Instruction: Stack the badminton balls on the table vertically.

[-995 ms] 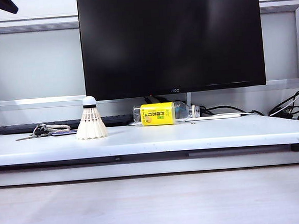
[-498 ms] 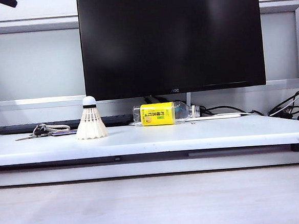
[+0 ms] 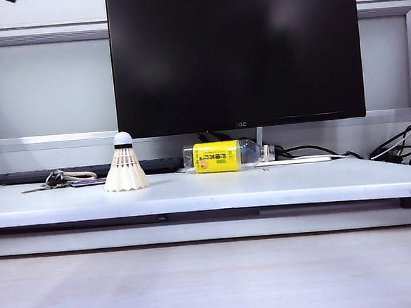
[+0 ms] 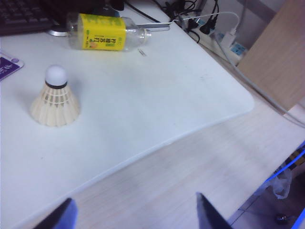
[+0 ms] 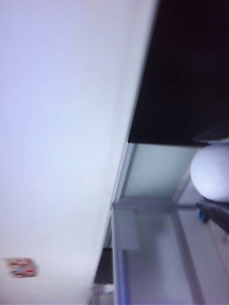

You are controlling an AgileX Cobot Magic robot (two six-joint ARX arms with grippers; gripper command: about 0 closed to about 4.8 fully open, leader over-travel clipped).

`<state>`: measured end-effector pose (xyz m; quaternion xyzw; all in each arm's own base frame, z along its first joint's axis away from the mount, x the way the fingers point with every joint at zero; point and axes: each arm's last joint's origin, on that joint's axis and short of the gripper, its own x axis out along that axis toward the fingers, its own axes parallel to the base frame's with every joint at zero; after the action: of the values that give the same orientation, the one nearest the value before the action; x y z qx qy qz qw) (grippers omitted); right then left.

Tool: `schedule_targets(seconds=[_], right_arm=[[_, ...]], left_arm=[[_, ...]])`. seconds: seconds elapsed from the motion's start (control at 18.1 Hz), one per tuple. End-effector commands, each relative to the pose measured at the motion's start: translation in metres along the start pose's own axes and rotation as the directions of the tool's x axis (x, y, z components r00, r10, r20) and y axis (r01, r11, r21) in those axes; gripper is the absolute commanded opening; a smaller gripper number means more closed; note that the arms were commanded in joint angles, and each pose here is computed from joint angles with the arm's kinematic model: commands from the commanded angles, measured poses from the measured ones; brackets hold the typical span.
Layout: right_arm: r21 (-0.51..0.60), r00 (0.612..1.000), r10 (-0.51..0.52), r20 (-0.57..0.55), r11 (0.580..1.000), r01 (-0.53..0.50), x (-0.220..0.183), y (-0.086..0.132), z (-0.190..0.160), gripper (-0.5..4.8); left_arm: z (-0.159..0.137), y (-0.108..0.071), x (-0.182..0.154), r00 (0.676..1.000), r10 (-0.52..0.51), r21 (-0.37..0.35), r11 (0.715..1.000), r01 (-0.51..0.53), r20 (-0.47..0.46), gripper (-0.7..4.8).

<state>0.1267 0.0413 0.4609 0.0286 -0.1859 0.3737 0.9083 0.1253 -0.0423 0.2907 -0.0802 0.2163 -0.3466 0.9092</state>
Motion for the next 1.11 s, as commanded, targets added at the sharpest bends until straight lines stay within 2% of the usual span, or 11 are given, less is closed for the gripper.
schedule_targets(seconds=[0.06, 0.22, 0.44, 0.77, 1.11], right_arm=[[0.120, 0.998, 0.011, 0.065, 0.993, -0.019, 0.002, -0.006, -0.037, 1.34], [0.222, 0.996, 0.027, 0.089, 0.974, -0.047, 0.011, -0.014, -0.074, 1.35], [0.257, 0.992, 0.094, 0.085, 0.960, -0.112, 0.040, -0.016, -0.102, 1.35], [0.309, 0.984, 0.154, 0.093, 0.935, -0.176, 0.084, -0.007, -0.154, 1.35], [0.369, 0.977, 0.212, 0.028, 0.906, -0.207, 0.133, -0.003, -0.205, 1.35]], left_arm=[[0.000, -0.003, -0.006, 1.000, -0.005, 0.010, 1.000, 0.005, 0.020, 3.36], [-0.001, -0.006, -0.010, 0.999, -0.006, 0.018, 1.000, 0.006, 0.033, 3.36], [-0.003, -0.008, -0.013, 1.000, -0.004, 0.013, 1.000, 0.004, 0.025, 3.36], [-0.005, -0.008, -0.016, 1.000, 0.023, 0.010, 1.000, -0.023, 0.018, 3.36], [-0.006, -0.008, -0.018, 0.998, 0.065, 0.012, 0.998, -0.065, 0.027, 3.36]])
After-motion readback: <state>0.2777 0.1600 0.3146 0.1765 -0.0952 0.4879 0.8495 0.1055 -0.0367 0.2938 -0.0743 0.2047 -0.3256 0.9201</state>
